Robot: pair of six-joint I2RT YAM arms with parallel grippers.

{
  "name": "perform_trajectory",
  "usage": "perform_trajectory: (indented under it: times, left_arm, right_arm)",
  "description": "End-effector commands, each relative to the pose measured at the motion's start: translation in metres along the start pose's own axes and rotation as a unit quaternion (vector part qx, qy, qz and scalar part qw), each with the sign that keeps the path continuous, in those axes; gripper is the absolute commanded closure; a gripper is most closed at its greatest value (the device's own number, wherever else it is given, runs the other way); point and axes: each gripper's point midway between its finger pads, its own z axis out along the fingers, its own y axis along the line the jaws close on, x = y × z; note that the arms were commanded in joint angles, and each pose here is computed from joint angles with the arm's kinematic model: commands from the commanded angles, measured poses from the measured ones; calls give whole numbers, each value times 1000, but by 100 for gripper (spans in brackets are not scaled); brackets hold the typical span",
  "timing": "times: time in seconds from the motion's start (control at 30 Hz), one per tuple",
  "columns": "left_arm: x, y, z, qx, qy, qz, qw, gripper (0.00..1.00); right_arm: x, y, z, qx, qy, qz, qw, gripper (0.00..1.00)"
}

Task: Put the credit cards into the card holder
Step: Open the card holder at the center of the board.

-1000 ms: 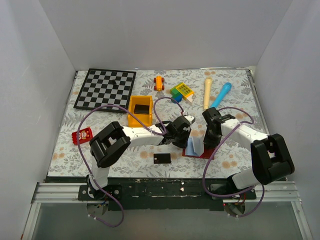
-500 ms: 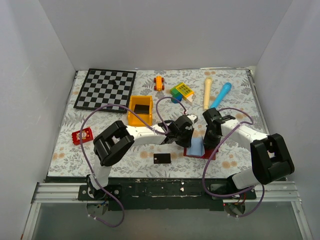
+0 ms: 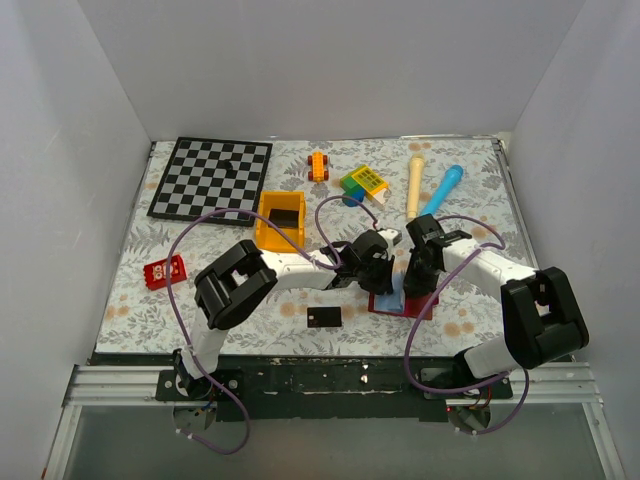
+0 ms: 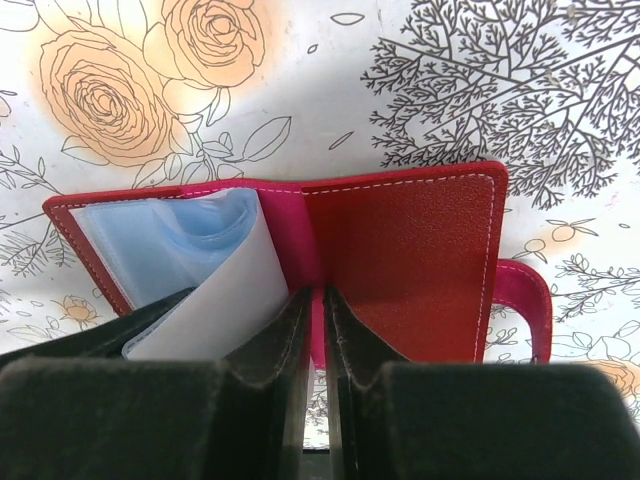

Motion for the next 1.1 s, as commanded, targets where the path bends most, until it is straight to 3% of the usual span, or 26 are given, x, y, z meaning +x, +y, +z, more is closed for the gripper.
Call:
perform_trajectory:
  times: [0.0, 0.23, 0.4, 0.53, 0.8, 1.07]
  left_arm:
    - [-13, -26, 1, 50, -21, 1, 999, 100]
    - [-2, -19, 6, 47, -12, 2, 999, 100]
    - [7, -14, 11, 44, 0, -1, 999, 100]
    - [10, -12, 15, 44, 3, -4, 999, 100]
    - [10, -11, 15, 43, 2, -2, 999, 100]
    - [9, -13, 15, 46, 1, -5, 999, 100]
  right_arm:
    - [1, 6, 1, -25, 3, -2, 1000, 82]
    - [-4, 2, -7, -13, -7, 2, 1000, 82]
    - [-28, -18, -47, 32, -86, -2, 996, 81]
    - [-39, -14, -76, 5, -119, -1, 993, 75]
    - [-29, 20, -82, -90, -85, -13, 992, 74]
    - [-20, 28, -48, -96, -34, -14, 995, 75]
